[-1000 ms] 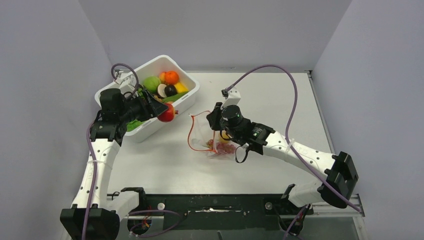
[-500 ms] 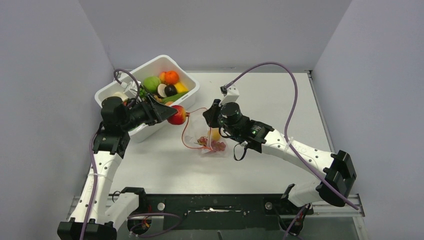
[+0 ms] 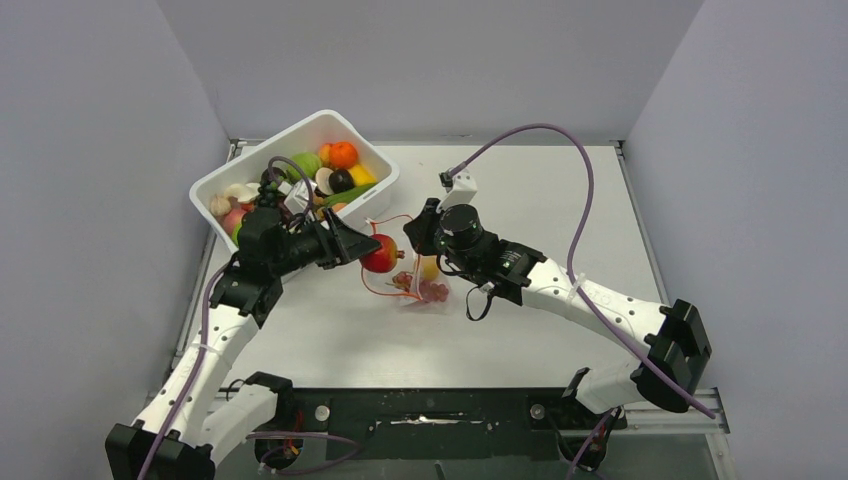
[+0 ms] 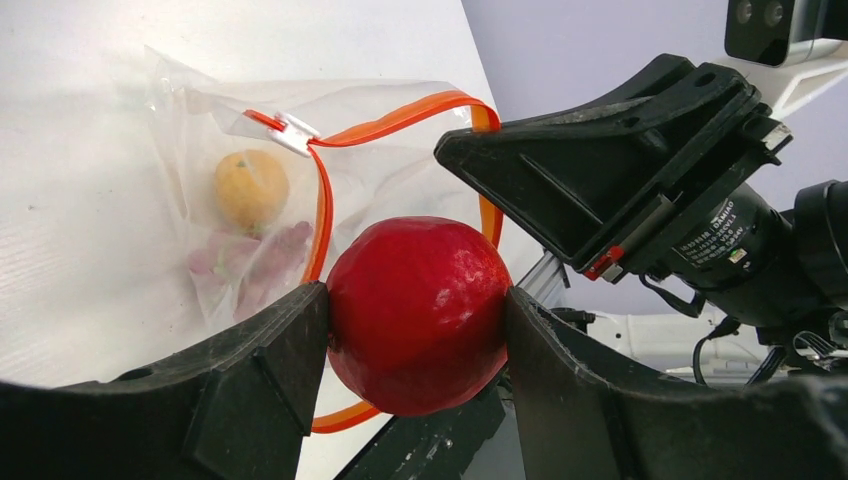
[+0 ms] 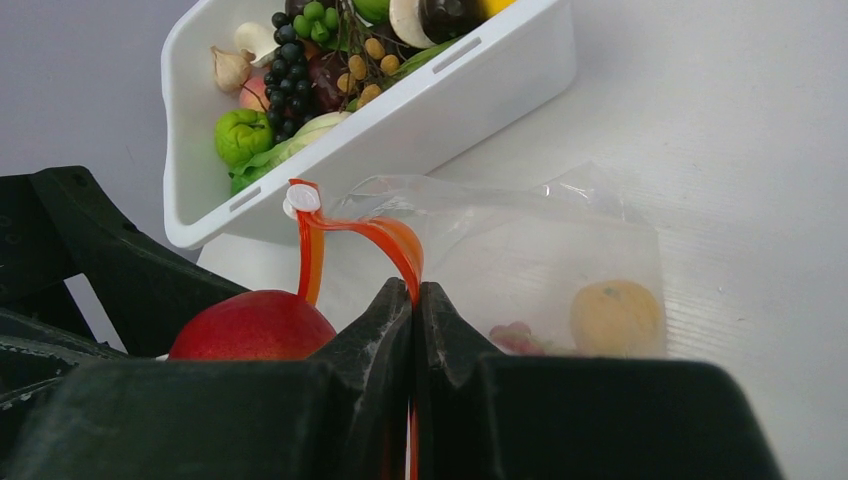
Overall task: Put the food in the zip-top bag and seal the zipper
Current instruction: Place the fake fruit in the zipper food storage bag.
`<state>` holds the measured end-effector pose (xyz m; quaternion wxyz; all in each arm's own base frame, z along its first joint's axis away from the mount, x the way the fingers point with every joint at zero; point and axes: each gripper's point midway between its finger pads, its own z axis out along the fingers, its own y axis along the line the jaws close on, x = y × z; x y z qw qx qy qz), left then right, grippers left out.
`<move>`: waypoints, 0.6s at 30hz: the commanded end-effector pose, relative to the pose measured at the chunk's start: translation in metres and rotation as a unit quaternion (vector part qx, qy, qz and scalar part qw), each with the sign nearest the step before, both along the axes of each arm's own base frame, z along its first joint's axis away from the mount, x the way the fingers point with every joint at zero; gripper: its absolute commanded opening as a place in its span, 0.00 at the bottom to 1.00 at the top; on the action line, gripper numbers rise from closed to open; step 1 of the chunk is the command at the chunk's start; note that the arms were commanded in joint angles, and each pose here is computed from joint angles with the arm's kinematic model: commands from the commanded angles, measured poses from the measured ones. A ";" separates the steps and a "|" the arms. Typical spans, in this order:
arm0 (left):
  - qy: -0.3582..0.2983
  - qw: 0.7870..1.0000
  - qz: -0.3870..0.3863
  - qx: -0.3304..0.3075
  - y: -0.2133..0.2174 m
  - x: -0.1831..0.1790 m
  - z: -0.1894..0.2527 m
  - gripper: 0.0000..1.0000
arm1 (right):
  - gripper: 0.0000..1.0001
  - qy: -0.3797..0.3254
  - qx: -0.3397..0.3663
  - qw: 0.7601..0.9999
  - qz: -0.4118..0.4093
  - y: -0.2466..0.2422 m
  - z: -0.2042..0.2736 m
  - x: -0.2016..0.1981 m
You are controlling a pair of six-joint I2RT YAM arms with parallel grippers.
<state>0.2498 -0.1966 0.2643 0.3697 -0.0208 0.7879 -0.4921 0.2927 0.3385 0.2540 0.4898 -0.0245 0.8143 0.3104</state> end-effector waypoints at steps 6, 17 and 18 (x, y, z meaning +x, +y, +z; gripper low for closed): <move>-0.037 0.998 0.027 0.033 -0.005 0.015 0.001 0.40 | 0.00 -0.034 0.067 0.997 0.009 0.015 0.043 0.002; -0.026 0.997 0.032 0.061 -0.007 0.018 -0.010 0.54 | 0.00 -0.028 0.067 0.997 0.011 0.016 0.038 0.000; -0.026 0.997 0.032 0.060 -0.007 0.018 -0.009 0.57 | 0.00 -0.028 0.067 0.997 0.011 0.016 0.038 0.000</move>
